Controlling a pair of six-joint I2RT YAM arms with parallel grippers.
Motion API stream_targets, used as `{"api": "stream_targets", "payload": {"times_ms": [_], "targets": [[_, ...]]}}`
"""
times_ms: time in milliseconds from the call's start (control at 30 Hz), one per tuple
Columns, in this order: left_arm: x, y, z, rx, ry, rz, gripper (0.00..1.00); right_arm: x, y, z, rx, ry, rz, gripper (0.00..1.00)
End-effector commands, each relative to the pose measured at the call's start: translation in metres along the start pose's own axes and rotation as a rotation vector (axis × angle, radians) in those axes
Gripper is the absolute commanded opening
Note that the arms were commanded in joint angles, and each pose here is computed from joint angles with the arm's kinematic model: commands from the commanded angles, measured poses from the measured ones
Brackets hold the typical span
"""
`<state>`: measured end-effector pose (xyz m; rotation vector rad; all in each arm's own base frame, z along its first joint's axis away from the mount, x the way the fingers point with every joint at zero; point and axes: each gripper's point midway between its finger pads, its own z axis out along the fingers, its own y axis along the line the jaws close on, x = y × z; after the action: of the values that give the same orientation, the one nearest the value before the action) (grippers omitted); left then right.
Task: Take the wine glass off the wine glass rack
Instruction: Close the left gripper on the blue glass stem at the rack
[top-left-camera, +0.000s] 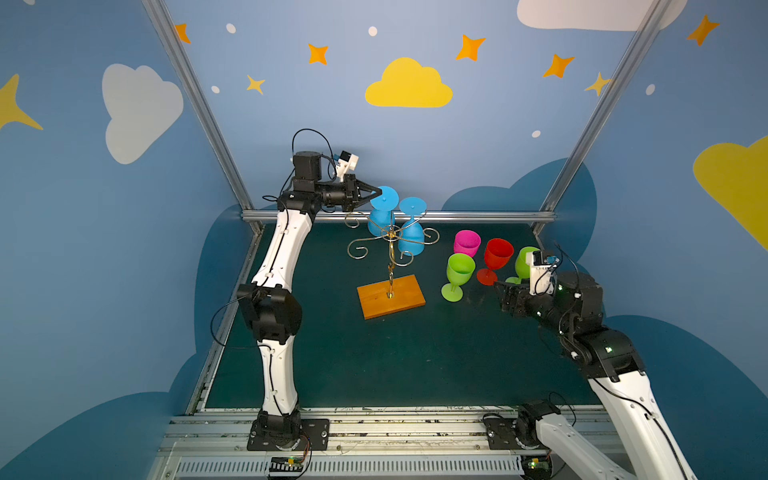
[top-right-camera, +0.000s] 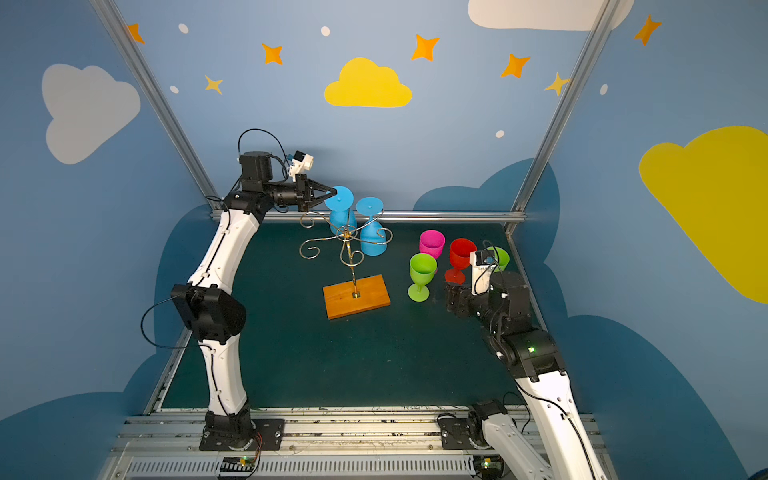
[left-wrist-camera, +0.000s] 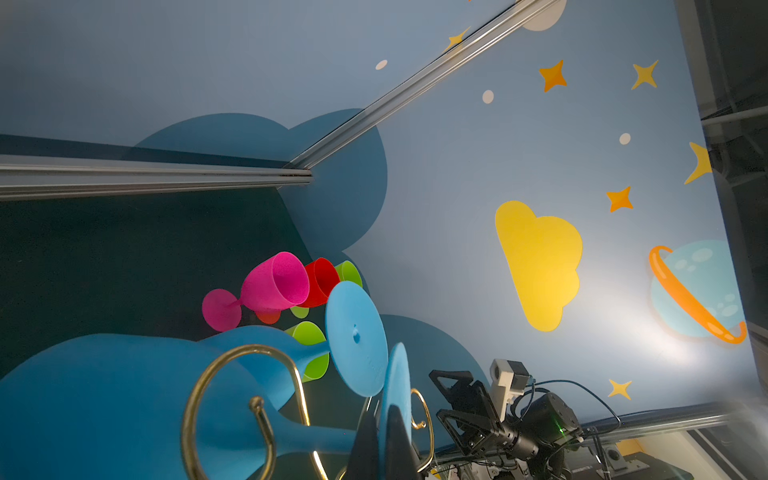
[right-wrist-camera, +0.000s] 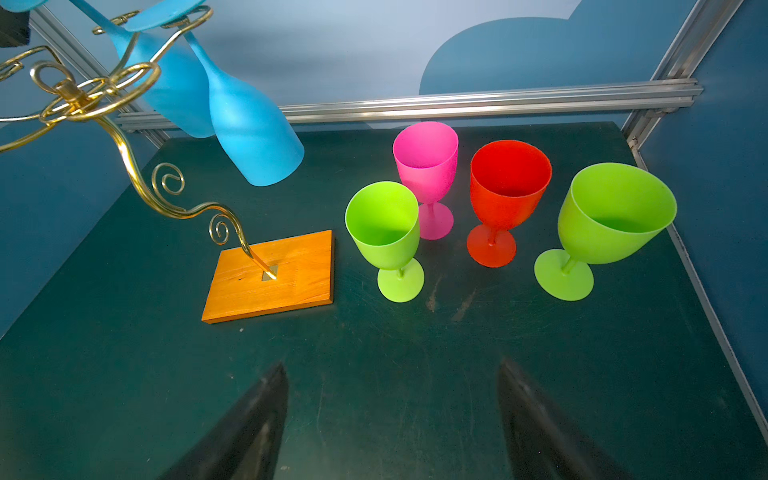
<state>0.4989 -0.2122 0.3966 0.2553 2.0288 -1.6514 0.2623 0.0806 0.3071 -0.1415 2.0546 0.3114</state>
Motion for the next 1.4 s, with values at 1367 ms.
{"api": "stream_targets", "payload": {"times_ms": [1367], "targets": [[-0.01, -0.011, -0.039, -0.054, -0.072, 0.032, 0.03, 0.004, -0.004, -0.004, 0.019, -0.006, 0.0, 0.78]]}}
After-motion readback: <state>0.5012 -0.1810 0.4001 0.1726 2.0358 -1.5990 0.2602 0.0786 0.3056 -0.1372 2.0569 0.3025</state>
